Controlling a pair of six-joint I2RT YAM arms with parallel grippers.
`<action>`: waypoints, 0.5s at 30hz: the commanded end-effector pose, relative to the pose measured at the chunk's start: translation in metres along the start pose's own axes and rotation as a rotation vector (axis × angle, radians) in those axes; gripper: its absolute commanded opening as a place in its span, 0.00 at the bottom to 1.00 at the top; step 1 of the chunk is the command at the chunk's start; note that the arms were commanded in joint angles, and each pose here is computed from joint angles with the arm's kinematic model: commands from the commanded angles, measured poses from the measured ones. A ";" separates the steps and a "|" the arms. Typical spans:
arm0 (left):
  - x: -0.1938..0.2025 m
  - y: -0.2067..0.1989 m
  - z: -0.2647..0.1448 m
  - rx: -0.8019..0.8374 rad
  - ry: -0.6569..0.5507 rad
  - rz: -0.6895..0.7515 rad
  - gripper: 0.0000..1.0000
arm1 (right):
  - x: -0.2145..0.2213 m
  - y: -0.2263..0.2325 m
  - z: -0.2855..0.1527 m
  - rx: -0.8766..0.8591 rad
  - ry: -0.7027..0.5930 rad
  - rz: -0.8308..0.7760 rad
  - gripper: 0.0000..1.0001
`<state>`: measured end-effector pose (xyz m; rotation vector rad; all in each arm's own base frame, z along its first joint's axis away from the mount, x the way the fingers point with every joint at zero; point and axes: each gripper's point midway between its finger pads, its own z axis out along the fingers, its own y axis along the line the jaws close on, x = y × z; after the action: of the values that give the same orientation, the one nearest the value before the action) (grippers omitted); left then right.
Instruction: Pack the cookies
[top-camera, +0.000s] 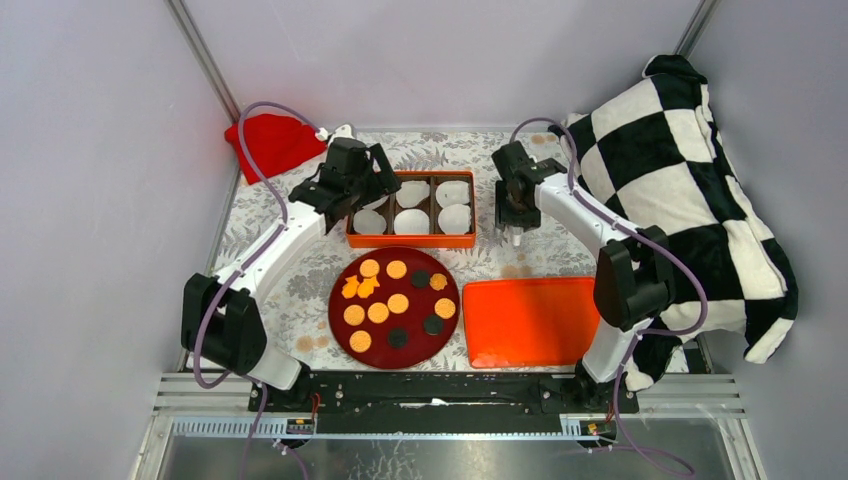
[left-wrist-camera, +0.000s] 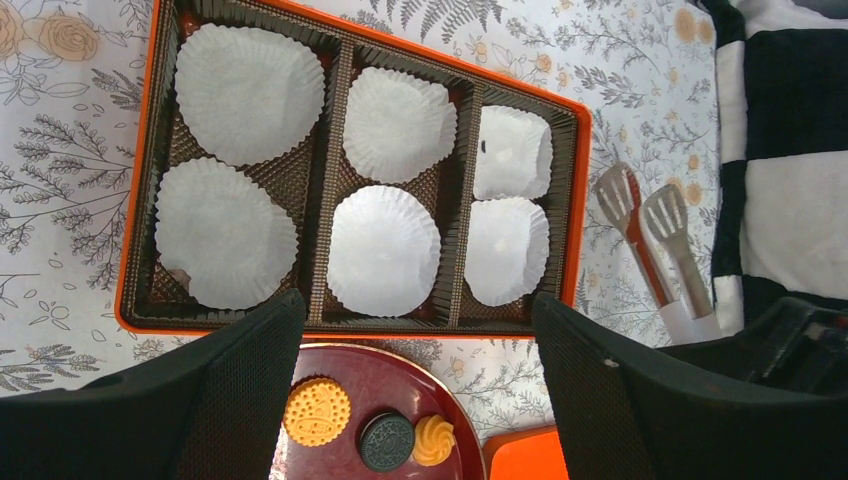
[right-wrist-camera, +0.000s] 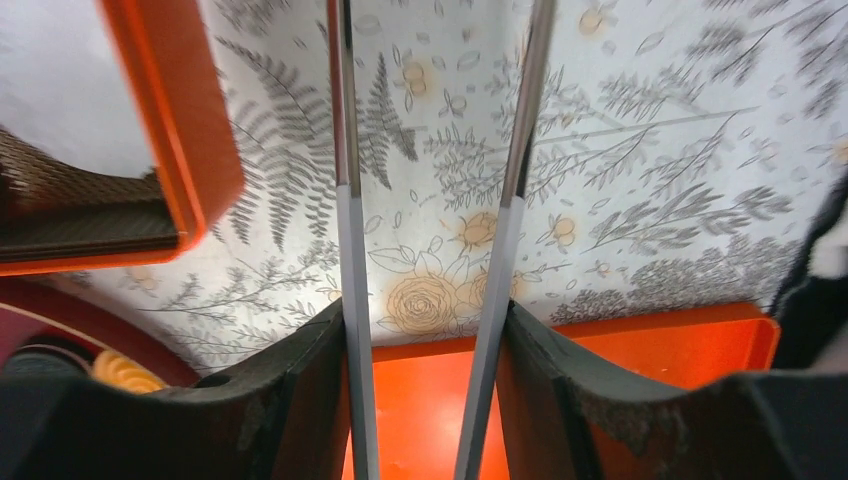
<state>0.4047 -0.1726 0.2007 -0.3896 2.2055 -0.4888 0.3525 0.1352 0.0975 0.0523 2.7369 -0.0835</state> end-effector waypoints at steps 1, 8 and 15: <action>-0.022 -0.016 -0.019 0.056 -0.076 -0.003 0.88 | -0.019 -0.008 -0.041 0.026 -0.065 -0.036 0.56; -0.021 -0.015 -0.026 0.064 -0.087 -0.005 0.88 | -0.016 -0.002 -0.049 -0.006 -0.076 -0.053 0.52; -0.025 0.001 -0.033 -0.008 -0.125 -0.006 0.88 | -0.003 0.031 -0.091 -0.097 -0.182 -0.146 0.35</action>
<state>0.3962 -0.1654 0.2325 -0.3927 2.1234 -0.5073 0.3361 0.1474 0.1369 -0.0703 2.6811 -0.0794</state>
